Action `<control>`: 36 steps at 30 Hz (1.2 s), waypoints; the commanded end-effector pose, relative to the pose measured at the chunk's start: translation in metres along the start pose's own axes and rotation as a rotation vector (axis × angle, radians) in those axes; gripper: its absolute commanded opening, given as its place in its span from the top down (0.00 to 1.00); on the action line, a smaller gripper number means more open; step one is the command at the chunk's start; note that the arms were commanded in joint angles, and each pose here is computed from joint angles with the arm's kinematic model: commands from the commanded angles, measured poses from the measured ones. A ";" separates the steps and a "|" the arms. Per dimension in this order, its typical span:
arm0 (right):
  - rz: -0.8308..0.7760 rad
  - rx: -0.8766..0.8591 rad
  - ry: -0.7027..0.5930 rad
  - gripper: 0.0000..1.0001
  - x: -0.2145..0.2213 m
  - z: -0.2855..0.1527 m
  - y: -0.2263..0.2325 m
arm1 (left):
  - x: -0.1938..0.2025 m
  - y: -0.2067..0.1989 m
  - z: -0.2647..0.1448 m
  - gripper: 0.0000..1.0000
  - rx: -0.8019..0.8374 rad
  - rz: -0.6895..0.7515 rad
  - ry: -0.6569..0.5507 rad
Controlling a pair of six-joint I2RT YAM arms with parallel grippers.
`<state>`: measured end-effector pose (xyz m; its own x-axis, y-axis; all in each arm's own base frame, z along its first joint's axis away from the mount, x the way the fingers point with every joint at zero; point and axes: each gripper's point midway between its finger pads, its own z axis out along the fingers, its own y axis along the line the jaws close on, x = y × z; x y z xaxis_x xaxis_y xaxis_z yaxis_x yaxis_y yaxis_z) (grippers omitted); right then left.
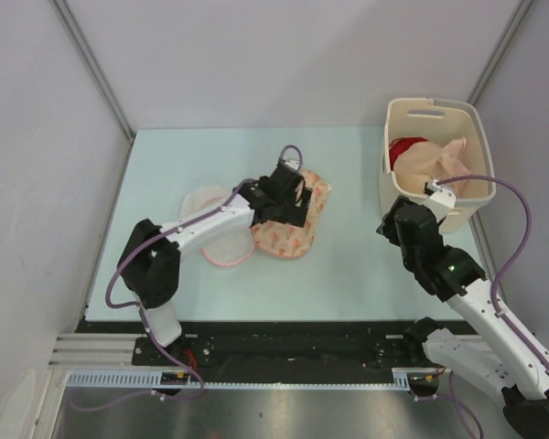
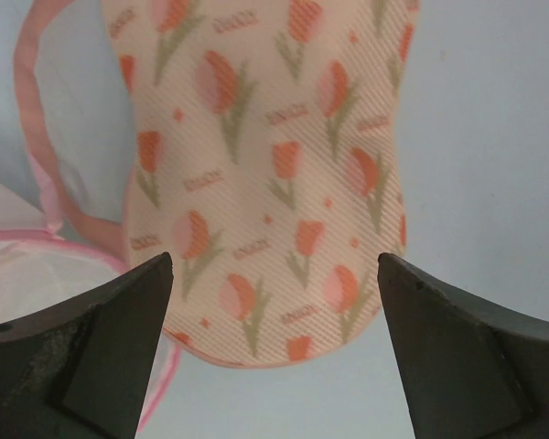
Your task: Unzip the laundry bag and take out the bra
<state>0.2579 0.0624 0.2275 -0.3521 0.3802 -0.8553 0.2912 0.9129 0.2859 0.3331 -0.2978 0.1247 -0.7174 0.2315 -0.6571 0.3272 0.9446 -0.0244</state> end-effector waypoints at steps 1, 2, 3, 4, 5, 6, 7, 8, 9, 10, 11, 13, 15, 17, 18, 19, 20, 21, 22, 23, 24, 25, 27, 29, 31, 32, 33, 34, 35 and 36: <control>0.016 0.016 -0.011 0.36 0.000 0.000 -0.005 | -0.024 0.013 0.005 0.02 0.125 -0.074 -0.011; 0.020 0.008 -0.008 0.36 0.001 0.000 -0.004 | -0.027 0.017 0.010 0.03 0.140 -0.094 -0.011; 0.017 0.007 0.000 0.36 0.004 0.001 -0.003 | -0.026 0.011 0.019 0.03 0.183 -0.102 0.016; 0.023 0.004 0.001 0.36 0.004 0.001 -0.002 | -0.027 0.012 0.024 0.03 0.189 -0.111 0.024; 0.023 0.003 0.004 0.37 0.005 0.002 -0.002 | -0.028 0.013 0.028 0.03 0.210 -0.122 0.038; 0.029 -0.005 0.004 0.37 0.005 0.001 0.000 | -0.028 0.010 0.039 0.04 0.225 -0.132 0.060; 0.030 -0.006 0.007 0.37 0.006 0.000 0.000 | -0.028 0.010 0.043 0.05 0.226 -0.138 0.069; 0.031 -0.009 0.009 0.37 0.006 -0.001 0.000 | -0.028 0.013 0.049 0.05 0.217 -0.143 0.076; 0.035 -0.012 0.007 0.37 0.006 -0.002 -0.001 | -0.035 0.012 0.051 0.06 0.219 -0.143 0.067; 0.032 -0.007 0.011 0.37 0.007 -0.002 -0.003 | -0.031 0.015 0.062 0.08 0.210 -0.147 0.085; 0.036 -0.008 0.011 0.37 0.007 -0.004 -0.003 | -0.031 0.015 0.066 0.09 0.209 -0.149 0.088; 0.034 -0.002 0.013 0.37 0.008 -0.006 -0.007 | -0.032 0.015 0.076 0.20 0.209 -0.157 0.095; 0.038 -0.003 0.016 0.37 0.009 -0.007 -0.007 | -0.035 0.013 0.079 0.42 0.221 -0.151 0.093; 0.042 -0.001 0.018 0.37 0.010 -0.009 -0.010 | -0.039 0.012 0.078 0.62 0.224 -0.145 0.085; 0.042 -0.003 0.021 0.37 0.011 -0.009 -0.010 | -0.046 0.013 0.075 0.83 0.223 -0.131 0.064; 0.044 -0.004 0.020 0.37 0.010 -0.010 -0.010 | -0.049 0.018 0.073 0.94 0.197 -0.123 0.060; 0.047 -0.004 0.020 0.37 0.011 -0.010 -0.011 | -0.061 0.019 0.064 1.00 0.188 -0.114 0.030; 0.049 -0.003 0.019 0.37 0.011 -0.011 -0.011 | -0.064 0.024 0.060 0.99 0.172 -0.088 0.025; 0.050 -0.003 0.019 0.37 0.011 -0.011 -0.012 | -0.077 0.025 0.047 1.00 0.164 -0.069 -0.014; 0.051 -0.004 0.017 0.37 0.011 -0.012 -0.012 | -0.079 0.031 0.041 1.00 0.134 -0.032 -0.022; 0.052 -0.005 0.014 0.37 0.010 -0.012 -0.012 | -0.083 0.027 0.032 1.00 0.132 -0.003 -0.038; 0.051 -0.003 0.016 0.37 0.011 -0.012 -0.013 | -0.088 0.025 0.019 1.00 0.138 0.035 -0.059; 0.050 0.000 0.015 0.37 0.011 -0.011 -0.013 | -0.077 0.010 0.004 0.99 0.188 0.074 -0.026; 0.051 0.002 0.013 0.37 0.011 -0.010 -0.013 | -0.057 -0.012 -0.011 0.99 0.287 0.090 0.019; 0.048 0.001 0.020 0.37 0.014 -0.008 -0.012 | -0.020 -0.033 -0.016 0.97 0.401 0.078 0.100; 0.051 0.002 0.020 0.37 0.014 -0.008 -0.011 | -0.024 -0.049 -0.031 0.96 0.479 0.084 0.044; 0.054 0.002 0.020 0.37 0.014 -0.007 -0.011 | -0.019 -0.055 -0.037 0.93 0.519 0.074 0.029; 0.050 0.000 0.026 0.37 0.016 -0.006 -0.010 | 0.005 -0.060 -0.036 0.71 0.570 0.049 0.073; 0.049 0.000 0.028 0.37 0.016 -0.006 -0.009 | -0.003 -0.064 -0.045 0.51 0.602 0.042 0.022; 0.045 -0.001 0.031 0.37 0.017 -0.005 -0.009 | 0.000 -0.062 -0.045 0.30 0.597 0.037 0.025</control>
<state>0.2421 0.0592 0.2121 -0.3779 0.4092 -0.8305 0.3006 0.9027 0.3080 0.3217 -0.3261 0.1384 -0.7270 0.3030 -0.6161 0.5620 0.7782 -0.2804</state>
